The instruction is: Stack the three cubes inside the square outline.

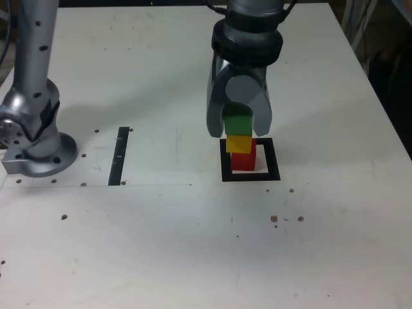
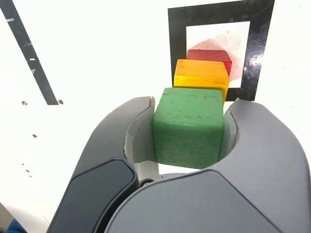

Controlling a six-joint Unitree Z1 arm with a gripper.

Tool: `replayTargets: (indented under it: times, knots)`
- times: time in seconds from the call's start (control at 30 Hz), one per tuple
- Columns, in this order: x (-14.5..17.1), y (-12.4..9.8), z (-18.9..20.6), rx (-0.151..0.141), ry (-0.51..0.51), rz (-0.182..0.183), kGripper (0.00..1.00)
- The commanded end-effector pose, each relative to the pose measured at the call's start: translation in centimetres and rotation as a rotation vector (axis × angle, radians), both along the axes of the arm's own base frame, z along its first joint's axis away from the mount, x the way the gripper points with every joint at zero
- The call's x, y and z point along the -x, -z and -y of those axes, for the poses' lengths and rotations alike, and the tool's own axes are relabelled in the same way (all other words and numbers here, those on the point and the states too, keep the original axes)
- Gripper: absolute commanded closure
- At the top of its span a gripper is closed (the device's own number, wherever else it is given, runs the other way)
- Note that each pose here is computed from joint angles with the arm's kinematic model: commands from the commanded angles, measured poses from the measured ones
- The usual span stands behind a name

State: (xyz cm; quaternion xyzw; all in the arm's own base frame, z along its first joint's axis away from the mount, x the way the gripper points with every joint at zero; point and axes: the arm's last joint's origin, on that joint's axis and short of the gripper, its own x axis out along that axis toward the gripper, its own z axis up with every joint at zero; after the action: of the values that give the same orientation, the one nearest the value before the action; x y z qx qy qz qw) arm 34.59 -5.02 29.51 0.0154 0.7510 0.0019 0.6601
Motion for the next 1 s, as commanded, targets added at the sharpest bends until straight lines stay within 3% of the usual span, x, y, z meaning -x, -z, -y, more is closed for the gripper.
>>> replayTargets:
  times: [0.0, 0.1, 0.2, 0.43, 0.6, 0.73, 0.83, 0.97]
  knots:
    - [-0.2, -0.1, 0.1, -0.001, 0.005, 0.014, 0.21]
    - [-0.2, -0.1, 0.1, -0.006, 0.006, 0.021, 0.07]
    - [-0.2, 0.0, 0.0, -0.006, -0.001, 0.016, 0.02]
    - [0.5, -0.8, -0.1, -0.012, -0.018, 0.029, 0.01]
    - [2.9, -3.7, -0.6, -0.040, -0.014, 0.065, 0.01]
    - [5.4, -6.0, -1.0, -0.046, -0.006, 0.080, 0.01]
    - [7.4, -6.7, -1.3, -0.045, 0.007, 0.056, 0.01]
    - [10.6, -6.1, -1.7, -0.051, 0.023, -0.011, 0.01]
